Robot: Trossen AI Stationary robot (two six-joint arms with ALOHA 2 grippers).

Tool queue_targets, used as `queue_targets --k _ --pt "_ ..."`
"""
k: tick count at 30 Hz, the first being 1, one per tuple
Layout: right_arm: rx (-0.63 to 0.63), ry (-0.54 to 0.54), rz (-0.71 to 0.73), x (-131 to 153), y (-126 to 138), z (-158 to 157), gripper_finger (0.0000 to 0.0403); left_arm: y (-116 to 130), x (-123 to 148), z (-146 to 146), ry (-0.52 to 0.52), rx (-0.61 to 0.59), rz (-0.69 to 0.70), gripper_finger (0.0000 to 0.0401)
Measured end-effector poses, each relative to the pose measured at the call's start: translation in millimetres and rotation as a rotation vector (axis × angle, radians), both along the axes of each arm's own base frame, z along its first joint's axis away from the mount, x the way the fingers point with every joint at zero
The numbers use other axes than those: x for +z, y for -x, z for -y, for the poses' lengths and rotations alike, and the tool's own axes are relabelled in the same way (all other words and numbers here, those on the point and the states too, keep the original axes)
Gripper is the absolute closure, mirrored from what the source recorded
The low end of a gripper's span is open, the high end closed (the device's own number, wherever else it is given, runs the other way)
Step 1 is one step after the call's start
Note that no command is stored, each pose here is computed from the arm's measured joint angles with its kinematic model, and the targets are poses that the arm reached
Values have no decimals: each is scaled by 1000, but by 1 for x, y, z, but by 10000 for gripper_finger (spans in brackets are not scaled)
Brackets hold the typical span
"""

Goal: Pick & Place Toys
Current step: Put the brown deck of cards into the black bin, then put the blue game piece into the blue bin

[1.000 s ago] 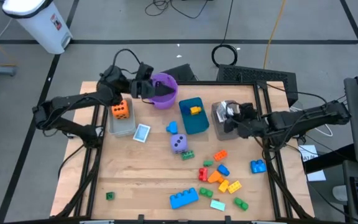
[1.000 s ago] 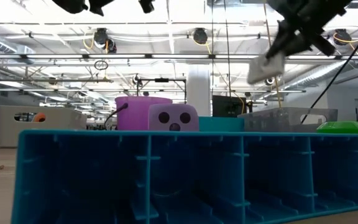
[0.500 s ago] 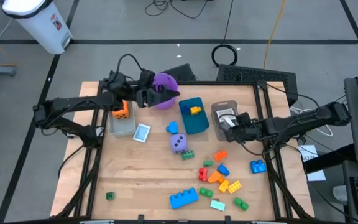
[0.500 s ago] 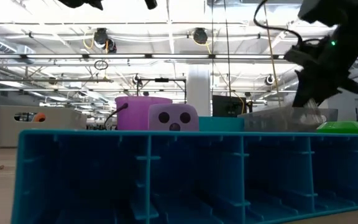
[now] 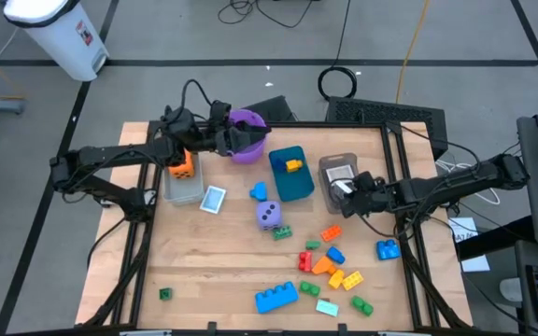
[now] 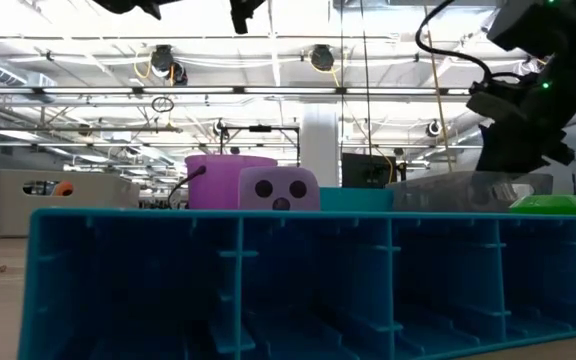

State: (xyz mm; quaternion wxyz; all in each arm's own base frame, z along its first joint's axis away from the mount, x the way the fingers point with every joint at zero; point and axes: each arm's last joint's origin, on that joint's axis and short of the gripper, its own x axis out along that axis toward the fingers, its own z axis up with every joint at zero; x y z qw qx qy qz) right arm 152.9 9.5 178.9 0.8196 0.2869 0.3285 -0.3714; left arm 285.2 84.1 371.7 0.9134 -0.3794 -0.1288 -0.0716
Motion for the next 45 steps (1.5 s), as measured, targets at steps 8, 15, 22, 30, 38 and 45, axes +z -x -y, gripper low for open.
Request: queue_targets --k 8,15,22,30,38,45 --pt "40 6 132 12 -12 13 229 0 -1 0 -2 2 -7 38" --pt "145 -5 286 32 -11 28 205 -1 -2 0 -3 3 -18 38" --pt "205 130 431 53 -9 32 209 -1 -2 0 -16 6 -19 38" --pt "200 146 534 65 -6 32 207 -1 -2 0 -14 5 -24 38" --pt "204 148 521 63 -7 32 210 -1 -3 2 -35 -44 -28 38" --pt "203 148 521 63 -7 32 211 -1 -3 4 -107 -114 -30 38"
